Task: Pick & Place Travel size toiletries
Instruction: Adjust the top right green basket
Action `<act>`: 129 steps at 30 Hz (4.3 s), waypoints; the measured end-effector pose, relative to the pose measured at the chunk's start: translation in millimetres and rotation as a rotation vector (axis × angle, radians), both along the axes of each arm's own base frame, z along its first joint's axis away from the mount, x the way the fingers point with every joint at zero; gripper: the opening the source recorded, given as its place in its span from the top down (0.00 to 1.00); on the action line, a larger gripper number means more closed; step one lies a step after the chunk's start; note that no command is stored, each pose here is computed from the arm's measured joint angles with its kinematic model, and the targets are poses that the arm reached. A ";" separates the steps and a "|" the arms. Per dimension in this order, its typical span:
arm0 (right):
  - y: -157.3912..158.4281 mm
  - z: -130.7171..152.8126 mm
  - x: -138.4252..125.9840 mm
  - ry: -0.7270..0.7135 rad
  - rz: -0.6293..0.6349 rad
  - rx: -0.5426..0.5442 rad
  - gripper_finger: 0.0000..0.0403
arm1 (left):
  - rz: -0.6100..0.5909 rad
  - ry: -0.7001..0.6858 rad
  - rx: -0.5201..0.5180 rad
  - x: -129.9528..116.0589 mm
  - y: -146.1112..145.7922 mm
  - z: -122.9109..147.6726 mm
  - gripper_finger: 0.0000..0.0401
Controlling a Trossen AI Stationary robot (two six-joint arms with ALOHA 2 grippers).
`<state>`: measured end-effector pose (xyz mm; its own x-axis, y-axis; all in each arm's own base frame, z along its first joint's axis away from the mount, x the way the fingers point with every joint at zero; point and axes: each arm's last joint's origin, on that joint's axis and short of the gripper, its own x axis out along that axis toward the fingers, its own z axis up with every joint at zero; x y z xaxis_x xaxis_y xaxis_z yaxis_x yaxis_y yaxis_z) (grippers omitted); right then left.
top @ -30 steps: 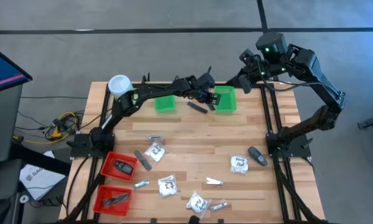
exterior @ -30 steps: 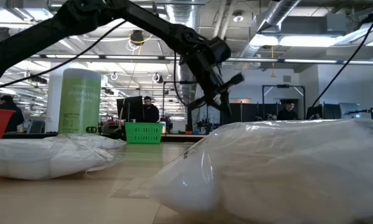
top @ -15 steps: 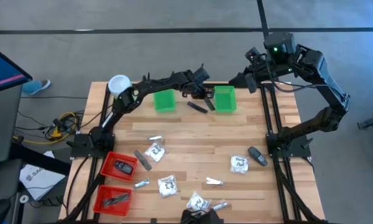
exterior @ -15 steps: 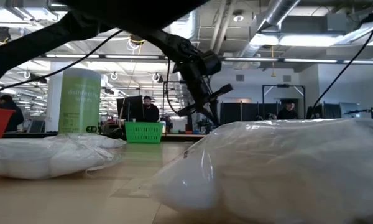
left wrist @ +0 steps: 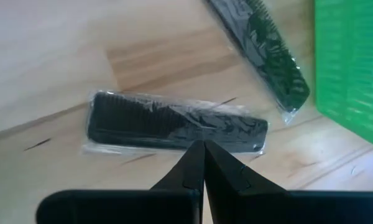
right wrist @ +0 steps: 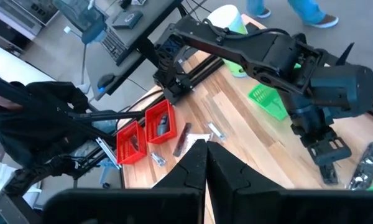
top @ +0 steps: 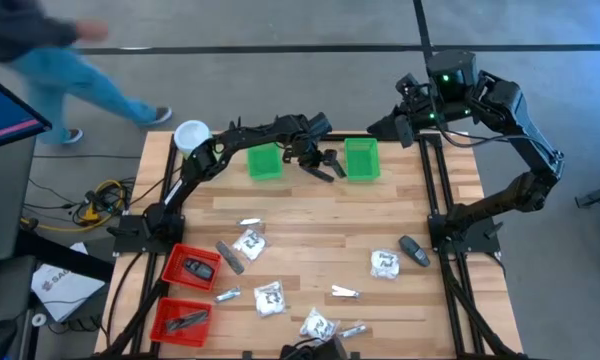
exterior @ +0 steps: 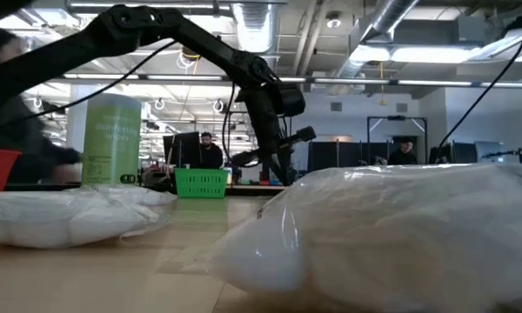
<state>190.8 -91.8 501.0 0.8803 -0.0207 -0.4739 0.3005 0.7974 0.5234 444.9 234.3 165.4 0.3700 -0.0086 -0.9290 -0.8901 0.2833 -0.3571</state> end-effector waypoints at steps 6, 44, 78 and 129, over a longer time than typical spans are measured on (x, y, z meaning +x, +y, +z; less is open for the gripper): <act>2.9 1.2 2.1 -0.013 0.005 0.018 1.00 | 0.029 -0.019 -0.032 -1.9 4.6 1.8 1.00; -36.6 -57.8 32.2 0.562 -0.205 -0.155 1.00 | -0.039 -0.206 -0.180 3.0 -10.8 39.1 1.00; -111.2 -78.9 21.2 0.477 -0.111 -0.034 1.00 | -0.098 -0.181 -0.132 7.8 0.6 5.9 1.00; -183.8 -297.4 166.9 0.883 -0.051 0.124 1.00 | -0.083 -0.935 0.560 -178.3 -237.3 177.5 1.00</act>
